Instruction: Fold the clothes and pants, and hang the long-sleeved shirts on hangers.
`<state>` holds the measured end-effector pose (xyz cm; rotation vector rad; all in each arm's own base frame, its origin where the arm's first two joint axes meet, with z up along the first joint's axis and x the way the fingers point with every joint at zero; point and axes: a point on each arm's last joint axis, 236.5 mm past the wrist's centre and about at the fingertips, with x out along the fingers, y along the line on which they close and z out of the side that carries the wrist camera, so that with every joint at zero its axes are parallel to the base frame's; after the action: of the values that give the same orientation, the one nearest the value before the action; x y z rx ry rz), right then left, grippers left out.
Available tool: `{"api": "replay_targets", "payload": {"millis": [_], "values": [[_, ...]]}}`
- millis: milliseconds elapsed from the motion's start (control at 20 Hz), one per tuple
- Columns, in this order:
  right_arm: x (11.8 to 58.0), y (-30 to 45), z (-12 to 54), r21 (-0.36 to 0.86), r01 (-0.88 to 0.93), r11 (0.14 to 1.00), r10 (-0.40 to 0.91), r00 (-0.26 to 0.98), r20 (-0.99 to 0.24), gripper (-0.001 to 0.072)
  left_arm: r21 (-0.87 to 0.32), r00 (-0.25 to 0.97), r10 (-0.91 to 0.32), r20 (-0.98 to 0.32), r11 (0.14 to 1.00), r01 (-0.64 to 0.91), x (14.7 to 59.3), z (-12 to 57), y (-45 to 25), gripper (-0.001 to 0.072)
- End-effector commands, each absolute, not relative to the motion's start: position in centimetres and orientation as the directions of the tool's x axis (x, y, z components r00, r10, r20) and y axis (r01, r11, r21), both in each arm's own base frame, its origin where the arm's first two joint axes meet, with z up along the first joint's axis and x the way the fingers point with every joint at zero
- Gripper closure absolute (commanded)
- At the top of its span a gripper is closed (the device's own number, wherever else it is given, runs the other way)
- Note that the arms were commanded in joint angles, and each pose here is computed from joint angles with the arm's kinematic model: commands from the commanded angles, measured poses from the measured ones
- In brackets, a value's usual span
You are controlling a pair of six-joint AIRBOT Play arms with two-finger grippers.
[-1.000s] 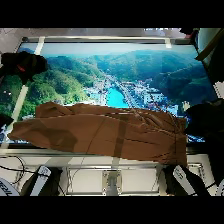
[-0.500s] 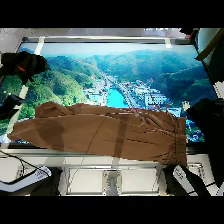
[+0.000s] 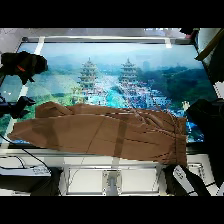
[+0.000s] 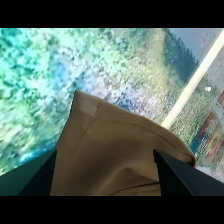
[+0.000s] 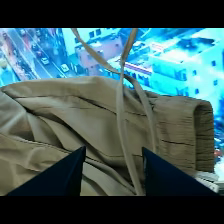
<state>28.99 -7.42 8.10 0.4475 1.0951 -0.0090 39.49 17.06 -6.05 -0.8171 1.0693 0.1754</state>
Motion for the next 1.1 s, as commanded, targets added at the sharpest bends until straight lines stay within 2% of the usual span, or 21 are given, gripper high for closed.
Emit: {"api": "replay_targets", "payload": {"millis": [0,400,550,750,800,850,950,1050], "values": [[29.2,-6.2,8.6,0.401,0.224,0.888,0.26,0.475,-0.841,0.0314,-0.528,0.462,-0.308,-0.832,0.695,-0.487,40.3,-6.9,17.4,-0.0007],[29.3,-6.0,8.7,0.426,0.246,0.871,0.271,0.481,-0.834,0.0314,-0.542,0.42,-0.366,-0.83,0.705,-0.457,40.1,-8.8,16.5,-0.0002],[29.3,-6.0,8.7,0.429,0.254,0.867,0.271,0.481,-0.834,0.0314,-0.542,0.416,-0.37,-0.831,0.708,-0.453,40.2,-8.8,16.3,0.0063],[29.3,-6.0,8.7,0.43,0.257,0.866,0.271,0.482,-0.833,0.0315,-0.551,0.384,-0.41,-0.827,0.729,-0.406,40.3,-9.3,14.5,0.0095],[29.3,-6.0,8.7,0.43,0.257,0.866,0.271,0.481,-0.834,0.0315,-0.552,0.38,-0.415,-0.826,0.731,-0.402,40.4,-9.4,14.2,0.0209],[29.3,-5.9,8.7,0.43,0.257,0.865,0.273,0.48,-0.834,0.0316,-0.555,0.381,-0.418,-0.825,0.731,-0.398,40.5,-9.3,13.9,0.0356],[29.2,-5.9,8.7,0.431,0.256,0.865,0.274,0.476,-0.835,0.0316,-0.558,0.389,-0.417,-0.821,0.732,-0.392,40.8,-9.0,14.0,0.0694],[29.2,-5.9,8.7,0.43,0.257,0.866,0.273,0.476,-0.836,0.0316,-0.556,0.403,-0.408,-0.819,0.737,-0.385,41.2,-8.3,14.5,0.0697]]}}
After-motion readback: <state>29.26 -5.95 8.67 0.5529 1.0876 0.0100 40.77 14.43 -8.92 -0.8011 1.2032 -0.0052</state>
